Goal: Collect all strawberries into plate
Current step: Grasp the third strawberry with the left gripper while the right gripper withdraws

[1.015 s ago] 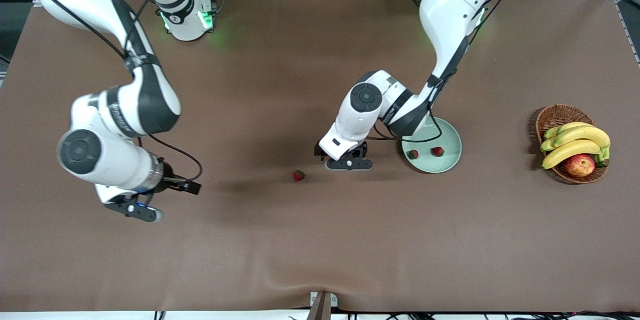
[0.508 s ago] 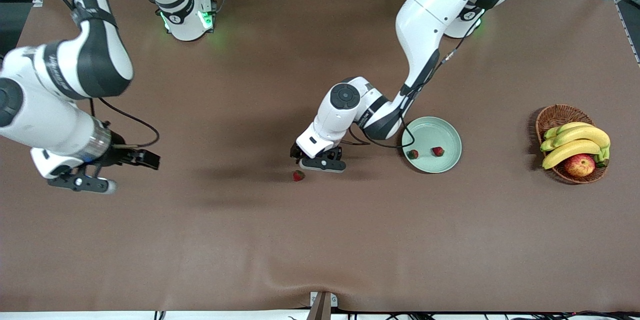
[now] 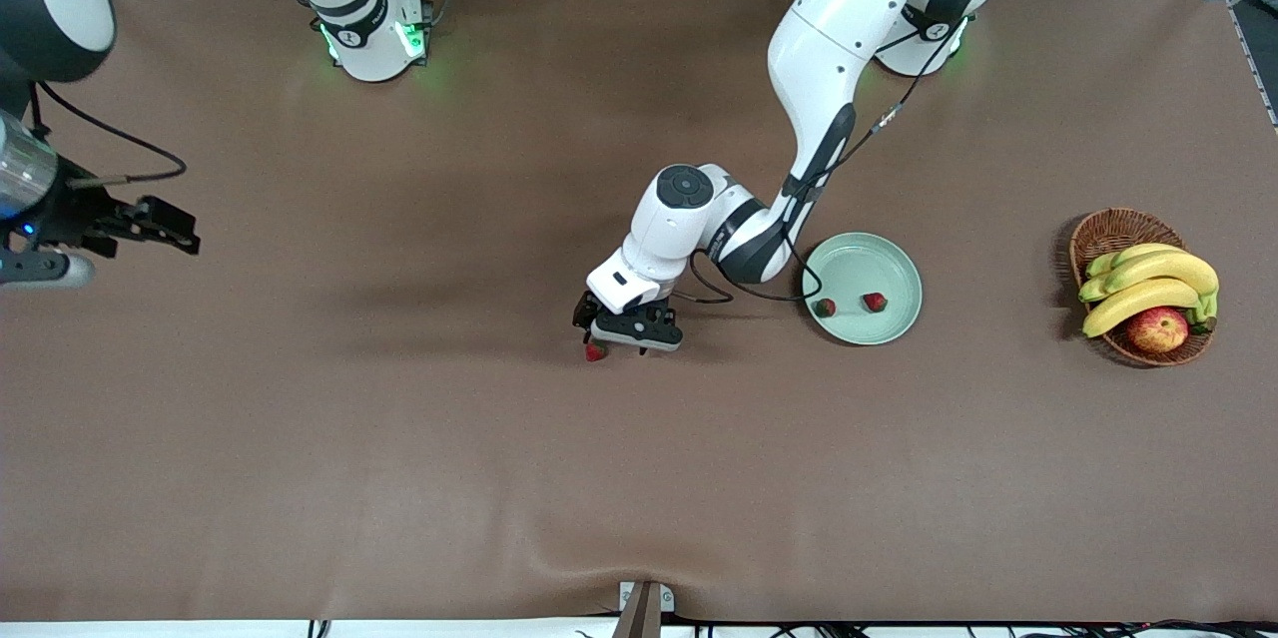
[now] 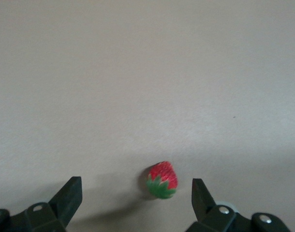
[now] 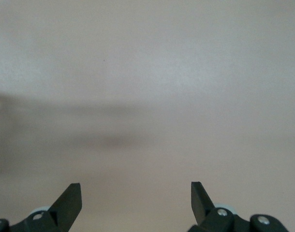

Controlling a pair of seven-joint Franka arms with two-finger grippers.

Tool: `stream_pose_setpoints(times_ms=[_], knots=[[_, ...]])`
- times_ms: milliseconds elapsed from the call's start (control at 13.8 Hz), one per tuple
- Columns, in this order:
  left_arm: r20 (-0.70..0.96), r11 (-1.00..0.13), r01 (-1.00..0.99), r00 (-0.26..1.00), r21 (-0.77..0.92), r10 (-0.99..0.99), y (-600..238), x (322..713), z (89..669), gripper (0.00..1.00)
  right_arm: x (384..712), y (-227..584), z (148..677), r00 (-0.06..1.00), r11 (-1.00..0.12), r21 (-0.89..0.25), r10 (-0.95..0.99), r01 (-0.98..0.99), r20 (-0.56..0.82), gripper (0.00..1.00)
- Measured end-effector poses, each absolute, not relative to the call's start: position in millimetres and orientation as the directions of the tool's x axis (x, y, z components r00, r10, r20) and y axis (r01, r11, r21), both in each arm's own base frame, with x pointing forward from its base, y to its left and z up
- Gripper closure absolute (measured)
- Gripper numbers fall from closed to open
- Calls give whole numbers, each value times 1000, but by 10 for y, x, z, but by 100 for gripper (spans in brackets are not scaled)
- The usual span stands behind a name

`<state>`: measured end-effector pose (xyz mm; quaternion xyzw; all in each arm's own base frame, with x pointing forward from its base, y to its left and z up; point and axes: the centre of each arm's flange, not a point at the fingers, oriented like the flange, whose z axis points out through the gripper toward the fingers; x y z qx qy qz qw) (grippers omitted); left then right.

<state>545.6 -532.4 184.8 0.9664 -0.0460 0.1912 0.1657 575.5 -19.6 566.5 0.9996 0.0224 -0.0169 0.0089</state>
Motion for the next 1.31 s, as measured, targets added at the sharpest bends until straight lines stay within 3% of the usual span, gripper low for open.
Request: stream_pose_setpoints(times_ms=[580, 725, 798, 870, 1160, 1305], knots=[[461, -928, -221, 885, 301, -61, -5463, 5318, 1605, 0, 5540, -69, 6127, 993, -998, 14, 60, 61, -98, 0], [461, -929, -226, 885, 295, -69, -5473, 5291, 1544, 11, 5527, -68, 6173, 995, -1000, 10, 29, 30, -99, 0], [463, -928, -228, 883, 294, -71, -5469, 5293, 1533, 11, 5524, -51, 6192, 995, -1000, 2, 10, 11, -96, 0], [466, -929, -230, 882, 291, -73, -5460, 5303, 1533, 18, 5520, -37, 6209, 996, -1000, -5, -4, -4, -93, 0], [472, -930, -235, 878, 283, -79, -5435, 5331, 1534, 62, 5492, -55, 6279, 996, -1000, -14, -20, -21, -82, 0], [473, -929, -237, 878, 283, -80, -5444, 5327, 1537, 66, 5482, -107, 6296, 996, -999, -15, -30, -31, -80, 0]])
